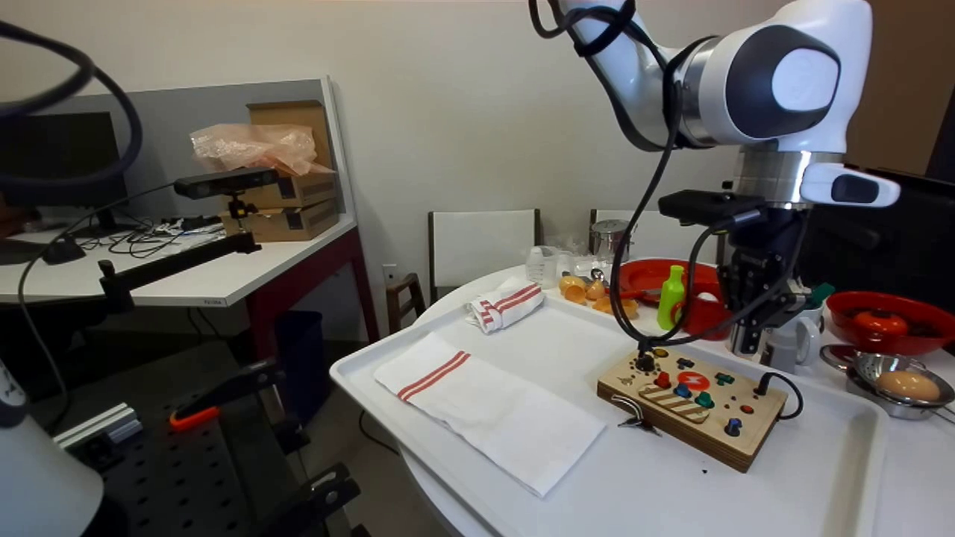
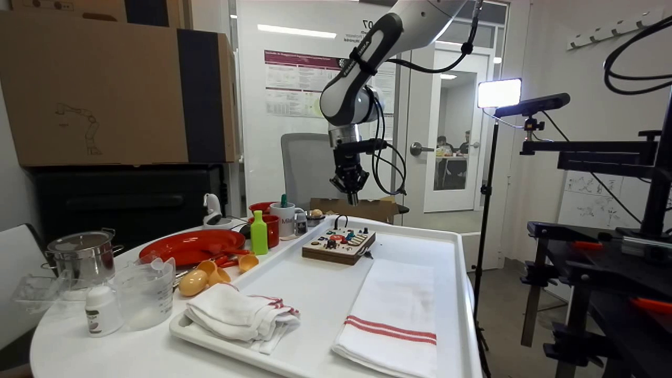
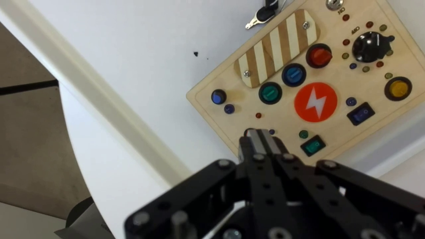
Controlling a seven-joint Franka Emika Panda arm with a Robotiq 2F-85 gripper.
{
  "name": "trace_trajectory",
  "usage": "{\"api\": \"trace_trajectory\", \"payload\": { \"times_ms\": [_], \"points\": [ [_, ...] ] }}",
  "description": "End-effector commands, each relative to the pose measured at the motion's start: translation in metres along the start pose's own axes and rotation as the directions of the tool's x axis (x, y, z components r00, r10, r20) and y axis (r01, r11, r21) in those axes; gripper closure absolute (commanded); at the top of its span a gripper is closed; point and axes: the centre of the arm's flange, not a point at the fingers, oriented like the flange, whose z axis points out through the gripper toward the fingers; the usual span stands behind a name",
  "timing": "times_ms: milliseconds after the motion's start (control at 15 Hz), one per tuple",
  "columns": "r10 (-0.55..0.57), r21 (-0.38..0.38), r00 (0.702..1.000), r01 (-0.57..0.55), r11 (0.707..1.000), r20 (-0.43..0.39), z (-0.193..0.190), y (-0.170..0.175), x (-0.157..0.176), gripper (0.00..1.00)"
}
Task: Press the orange button on the right side of the wooden board then fold the white and red tea towel
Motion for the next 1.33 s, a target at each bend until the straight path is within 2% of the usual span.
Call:
{"api": "trace_trajectory", "payload": {
  "times_ms": [0,600,1000,1267],
  "points": [
    [0.033,0.003,0.999,-0.033,0.999,0.024,0.007,-0.005,0.007,1.0],
    [0.015,-0.005,0.999,-0.015,1.0,0.029,0.009,-0.001,-0.002,1.0],
    [-0.04,-0.014,0.997,0.041,0.999,0.06,0.036,-0.014,-0.006,1.0],
    [-0.026,-0.02,0.999,0.027,0.999,0.048,0.045,-0.015,0.0,1.0]
  ]
}}
